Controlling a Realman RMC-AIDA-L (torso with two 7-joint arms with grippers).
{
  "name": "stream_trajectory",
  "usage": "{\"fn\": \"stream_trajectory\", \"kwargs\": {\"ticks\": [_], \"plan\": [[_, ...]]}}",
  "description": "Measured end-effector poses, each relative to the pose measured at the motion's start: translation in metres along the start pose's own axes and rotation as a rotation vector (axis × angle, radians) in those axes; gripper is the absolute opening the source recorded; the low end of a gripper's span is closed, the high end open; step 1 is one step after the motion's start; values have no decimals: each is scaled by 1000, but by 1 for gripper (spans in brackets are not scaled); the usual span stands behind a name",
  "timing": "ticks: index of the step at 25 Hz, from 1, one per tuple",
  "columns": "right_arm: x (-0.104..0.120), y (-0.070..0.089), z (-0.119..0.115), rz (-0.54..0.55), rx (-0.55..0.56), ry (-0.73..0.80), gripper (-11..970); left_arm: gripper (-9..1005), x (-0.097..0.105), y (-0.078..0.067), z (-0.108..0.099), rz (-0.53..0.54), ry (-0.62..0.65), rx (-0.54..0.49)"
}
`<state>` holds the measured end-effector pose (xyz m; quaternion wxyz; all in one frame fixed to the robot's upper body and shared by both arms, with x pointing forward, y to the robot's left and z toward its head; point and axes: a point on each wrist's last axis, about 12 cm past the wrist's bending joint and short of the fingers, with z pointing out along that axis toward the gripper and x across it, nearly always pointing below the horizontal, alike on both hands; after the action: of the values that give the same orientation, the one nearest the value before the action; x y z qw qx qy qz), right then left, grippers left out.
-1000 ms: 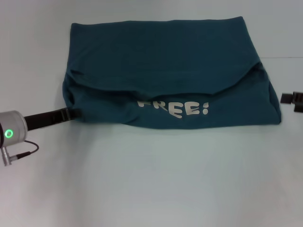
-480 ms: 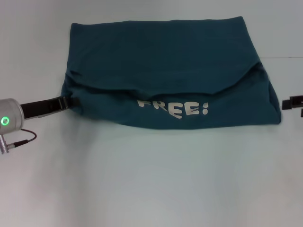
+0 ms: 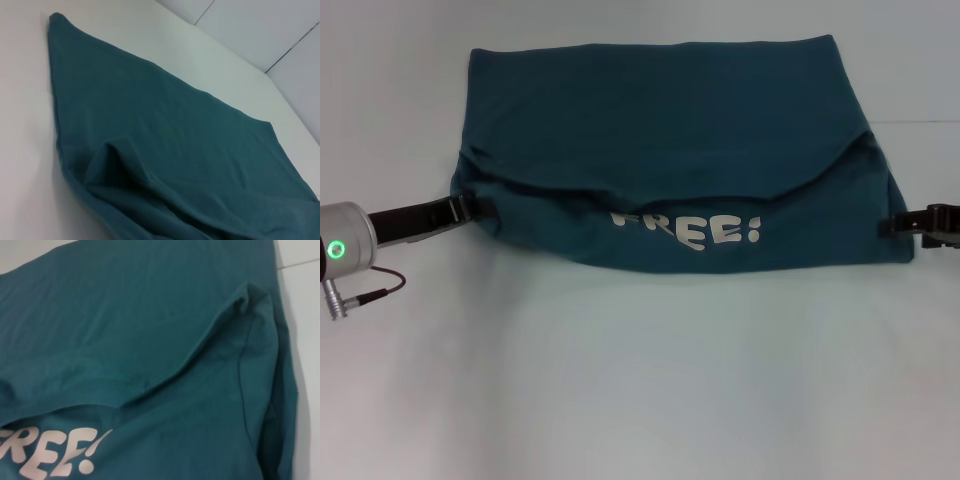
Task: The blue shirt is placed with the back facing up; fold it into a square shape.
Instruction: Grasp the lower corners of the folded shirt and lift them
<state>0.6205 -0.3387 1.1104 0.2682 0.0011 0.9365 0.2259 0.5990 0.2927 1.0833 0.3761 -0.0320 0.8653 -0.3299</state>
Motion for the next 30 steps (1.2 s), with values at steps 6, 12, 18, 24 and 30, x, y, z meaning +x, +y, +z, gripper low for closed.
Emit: {"fn": "stream_trajectory", "kwargs": {"ticks": [6,12,18,24,30], "plan": [[3,8,17,-28,29,-26,825,21,0,-2,1,0,1,4],[4,14,24,-40,28,-11,825,21,0,-2,2,0,2,6],[4,14,25,-35,28,-11,731,21,0,-2,2,0,1,5],[2,10,19,-27,33,-21,356,21,1,0,1,-4,1,2],[3,9,19,-29,36,-12,149,21,2,0,0,-5,1,1]]}}
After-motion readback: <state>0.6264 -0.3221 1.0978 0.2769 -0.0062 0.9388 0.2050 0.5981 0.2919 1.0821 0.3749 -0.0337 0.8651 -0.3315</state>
